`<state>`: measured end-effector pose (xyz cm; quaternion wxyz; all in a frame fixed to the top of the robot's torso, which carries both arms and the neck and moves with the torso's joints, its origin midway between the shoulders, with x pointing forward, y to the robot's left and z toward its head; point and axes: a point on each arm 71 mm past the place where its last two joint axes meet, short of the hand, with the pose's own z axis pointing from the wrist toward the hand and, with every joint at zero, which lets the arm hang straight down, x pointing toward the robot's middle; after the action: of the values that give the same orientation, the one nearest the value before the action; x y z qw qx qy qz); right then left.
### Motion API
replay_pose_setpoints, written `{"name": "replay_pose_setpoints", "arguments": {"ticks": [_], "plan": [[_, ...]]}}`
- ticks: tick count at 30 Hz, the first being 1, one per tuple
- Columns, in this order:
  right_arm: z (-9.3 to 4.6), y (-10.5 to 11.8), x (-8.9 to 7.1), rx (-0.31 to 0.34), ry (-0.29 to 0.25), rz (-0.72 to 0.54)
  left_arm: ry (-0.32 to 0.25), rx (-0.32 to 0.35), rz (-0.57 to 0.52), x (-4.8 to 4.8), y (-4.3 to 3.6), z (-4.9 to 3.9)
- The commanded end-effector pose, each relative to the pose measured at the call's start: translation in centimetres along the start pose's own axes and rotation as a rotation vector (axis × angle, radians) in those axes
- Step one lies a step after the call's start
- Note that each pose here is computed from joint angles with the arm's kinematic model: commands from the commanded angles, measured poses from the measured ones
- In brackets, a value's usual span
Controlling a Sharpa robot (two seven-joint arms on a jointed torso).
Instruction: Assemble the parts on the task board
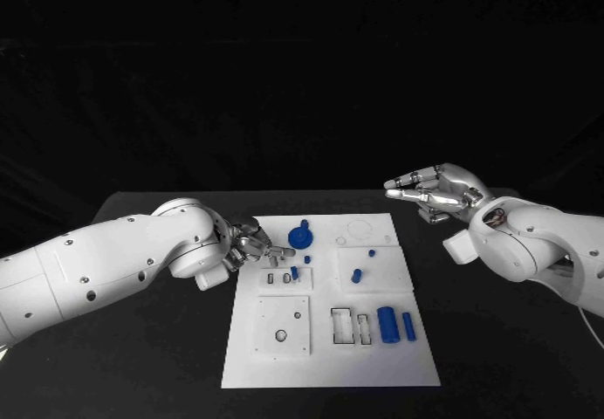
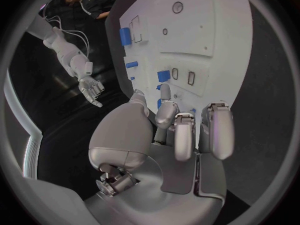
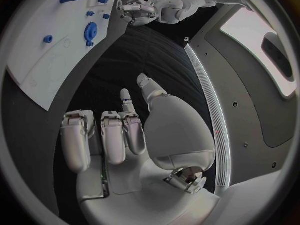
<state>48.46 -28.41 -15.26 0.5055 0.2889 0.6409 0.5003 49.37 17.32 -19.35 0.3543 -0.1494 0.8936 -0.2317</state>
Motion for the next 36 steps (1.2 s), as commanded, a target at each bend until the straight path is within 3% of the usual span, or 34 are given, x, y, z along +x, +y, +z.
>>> {"name": "replay_pose_setpoints", "arguments": {"ticks": [1, 10, 19, 36], "plan": [[0.1, 0.2, 0.3, -0.024, 0.008, -0.04, -0.006, -0.092, 0.157, -0.13, 0.07, 0.15], [0.3, -0.1, 0.7, -0.018, 0.013, -0.036, 0.008, -0.104, 0.219, -0.18, -1.92, 1.23], [0.5, -0.4, 1.1, -0.015, 0.009, -0.025, 0.019, -0.11, 0.271, 0.13, -3.29, 2.11], [0.7, -0.6, 1.3, -0.013, 0.004, -0.015, 0.058, -0.117, 0.321, 1.27, -4.4, 3.12]]}}
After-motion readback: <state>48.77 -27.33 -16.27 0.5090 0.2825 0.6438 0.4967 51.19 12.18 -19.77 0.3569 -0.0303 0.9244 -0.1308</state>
